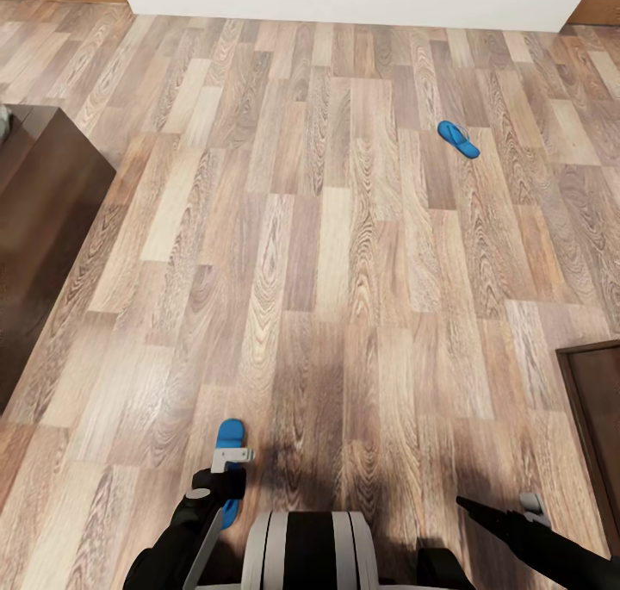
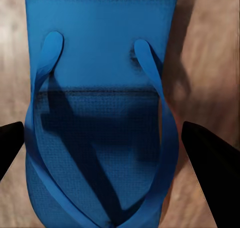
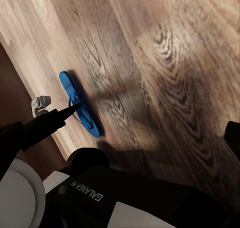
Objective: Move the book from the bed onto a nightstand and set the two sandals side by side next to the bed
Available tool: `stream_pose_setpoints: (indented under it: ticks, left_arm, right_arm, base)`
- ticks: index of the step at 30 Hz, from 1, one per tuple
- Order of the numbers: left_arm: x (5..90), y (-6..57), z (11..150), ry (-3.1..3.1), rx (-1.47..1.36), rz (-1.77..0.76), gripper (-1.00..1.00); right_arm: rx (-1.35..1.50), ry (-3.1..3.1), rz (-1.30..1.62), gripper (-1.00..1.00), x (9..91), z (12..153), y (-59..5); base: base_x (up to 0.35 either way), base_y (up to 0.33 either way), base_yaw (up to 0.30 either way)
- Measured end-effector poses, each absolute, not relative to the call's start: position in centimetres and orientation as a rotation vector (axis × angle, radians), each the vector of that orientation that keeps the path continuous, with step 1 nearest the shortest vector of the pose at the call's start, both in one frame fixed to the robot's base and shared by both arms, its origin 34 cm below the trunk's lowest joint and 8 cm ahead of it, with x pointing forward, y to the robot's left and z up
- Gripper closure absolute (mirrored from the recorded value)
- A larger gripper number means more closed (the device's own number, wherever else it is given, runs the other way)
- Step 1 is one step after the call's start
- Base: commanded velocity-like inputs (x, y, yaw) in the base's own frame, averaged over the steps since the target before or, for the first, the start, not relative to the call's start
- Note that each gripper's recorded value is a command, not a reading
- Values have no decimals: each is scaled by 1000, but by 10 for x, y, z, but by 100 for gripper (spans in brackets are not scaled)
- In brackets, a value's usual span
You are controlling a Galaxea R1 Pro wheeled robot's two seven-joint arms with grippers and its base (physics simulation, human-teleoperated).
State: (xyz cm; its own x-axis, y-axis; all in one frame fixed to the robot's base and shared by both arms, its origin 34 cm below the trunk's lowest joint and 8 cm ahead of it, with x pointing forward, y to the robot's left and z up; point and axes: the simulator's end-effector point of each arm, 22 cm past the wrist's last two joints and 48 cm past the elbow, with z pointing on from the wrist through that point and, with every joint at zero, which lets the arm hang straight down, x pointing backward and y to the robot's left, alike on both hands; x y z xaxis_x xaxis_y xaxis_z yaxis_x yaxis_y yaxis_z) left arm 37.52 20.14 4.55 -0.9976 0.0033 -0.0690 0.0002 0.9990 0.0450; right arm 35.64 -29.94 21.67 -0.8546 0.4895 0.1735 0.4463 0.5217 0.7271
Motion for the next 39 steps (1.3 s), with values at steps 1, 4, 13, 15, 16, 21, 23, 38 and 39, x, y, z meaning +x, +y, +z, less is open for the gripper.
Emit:
stream_pose_setpoints:
  ticks: [1,4,13,15,16,21,23,38,39]
  left_arm:
    - [377,201,47,3068,3,69,100]
    - [382,201,51,3056,2,69,100]
    - [398,201,63,3019,1,68,100]
    - [402,201,66,3011,1,68,100]
    - [403,201,67,3007,0,68,100]
    - [412,201,74,2986,-2,67,100]
    - [415,201,77,2979,-2,65,100]
    - [439,173,100,2919,8,-125,100]
    - [441,169,102,2914,14,-150,100]
  right_arm:
    - [826,2691,1263,-100,357,218,-300]
    - [815,2681,1264,-100,361,222,-300]
    - [784,2653,1266,-100,370,233,-300]
    - [778,2646,1266,-100,373,235,-300]
    - [774,2643,1266,-100,374,237,-300]
    - [759,2627,1267,-100,378,243,-300]
    - [752,2620,1267,-100,381,246,-300]
    - [699,2574,1265,-100,395,265,-300]
    - [695,2571,1265,-100,396,267,-300]
  base:
    - [0,0,0]
    - [0,0,0]
    - [0,0,0]
    - [0,0,0]
    - [0,0,0]
    - [0,0,0]
    - [0,0,0]
    - [0,0,0]
    - [0,0,0]
